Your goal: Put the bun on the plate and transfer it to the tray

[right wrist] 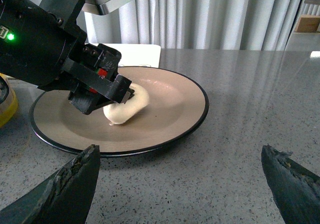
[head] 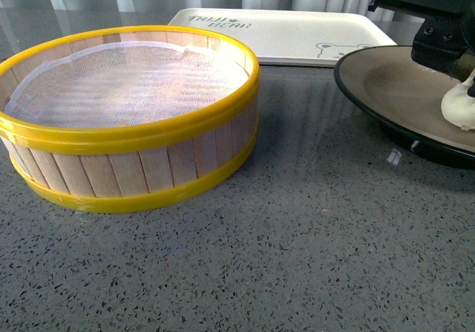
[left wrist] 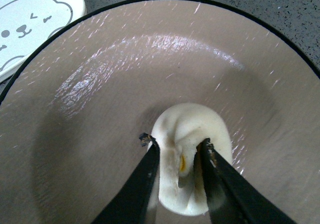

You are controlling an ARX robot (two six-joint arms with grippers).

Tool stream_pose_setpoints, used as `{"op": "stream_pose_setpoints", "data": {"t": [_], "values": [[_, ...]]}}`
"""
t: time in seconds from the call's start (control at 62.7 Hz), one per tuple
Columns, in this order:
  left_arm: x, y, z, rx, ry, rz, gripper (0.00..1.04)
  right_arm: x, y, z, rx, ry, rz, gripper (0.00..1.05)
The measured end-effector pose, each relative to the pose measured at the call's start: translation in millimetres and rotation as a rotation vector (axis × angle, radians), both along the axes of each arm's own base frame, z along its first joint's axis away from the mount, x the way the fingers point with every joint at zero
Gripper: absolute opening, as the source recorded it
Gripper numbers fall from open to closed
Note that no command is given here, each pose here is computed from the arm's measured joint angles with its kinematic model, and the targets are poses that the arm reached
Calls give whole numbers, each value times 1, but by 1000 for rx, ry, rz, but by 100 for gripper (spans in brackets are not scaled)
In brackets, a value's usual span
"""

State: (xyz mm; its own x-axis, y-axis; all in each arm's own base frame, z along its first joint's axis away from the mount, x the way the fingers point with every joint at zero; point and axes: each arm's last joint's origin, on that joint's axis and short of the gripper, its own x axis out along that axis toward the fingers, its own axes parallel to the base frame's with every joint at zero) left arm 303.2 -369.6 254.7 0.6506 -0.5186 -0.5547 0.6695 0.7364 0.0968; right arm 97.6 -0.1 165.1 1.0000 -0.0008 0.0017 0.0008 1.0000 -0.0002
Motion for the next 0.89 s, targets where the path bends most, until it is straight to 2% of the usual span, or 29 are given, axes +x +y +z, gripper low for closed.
{"op": "stream_pose_setpoints", "data": {"t": [0.319, 0.463, 0.526, 0.638, 0.734, 0.813, 0.893], "values": [[11, 9, 5, -11, 1, 44, 80, 0, 0, 0, 0, 0, 0, 96], [21, 20, 17, -91, -1, 75, 100, 0, 0, 0, 0, 0, 0, 96], [26, 28, 29, -149, -17, 103, 98, 0, 0, 0, 0, 0, 0, 96], [29, 53, 65, -248, -76, 163, 98, 0, 0, 0, 0, 0, 0, 96], [21, 99, 110, -335, -169, 257, 98, 0, 0, 0, 0, 0, 0, 96], [11, 129, 126, -362, -217, 321, 98, 0, 0, 0, 0, 0, 0, 96], [-4, 155, 130, -360, -248, 378, 98, 0, 0, 0, 0, 0, 0, 96]]}}
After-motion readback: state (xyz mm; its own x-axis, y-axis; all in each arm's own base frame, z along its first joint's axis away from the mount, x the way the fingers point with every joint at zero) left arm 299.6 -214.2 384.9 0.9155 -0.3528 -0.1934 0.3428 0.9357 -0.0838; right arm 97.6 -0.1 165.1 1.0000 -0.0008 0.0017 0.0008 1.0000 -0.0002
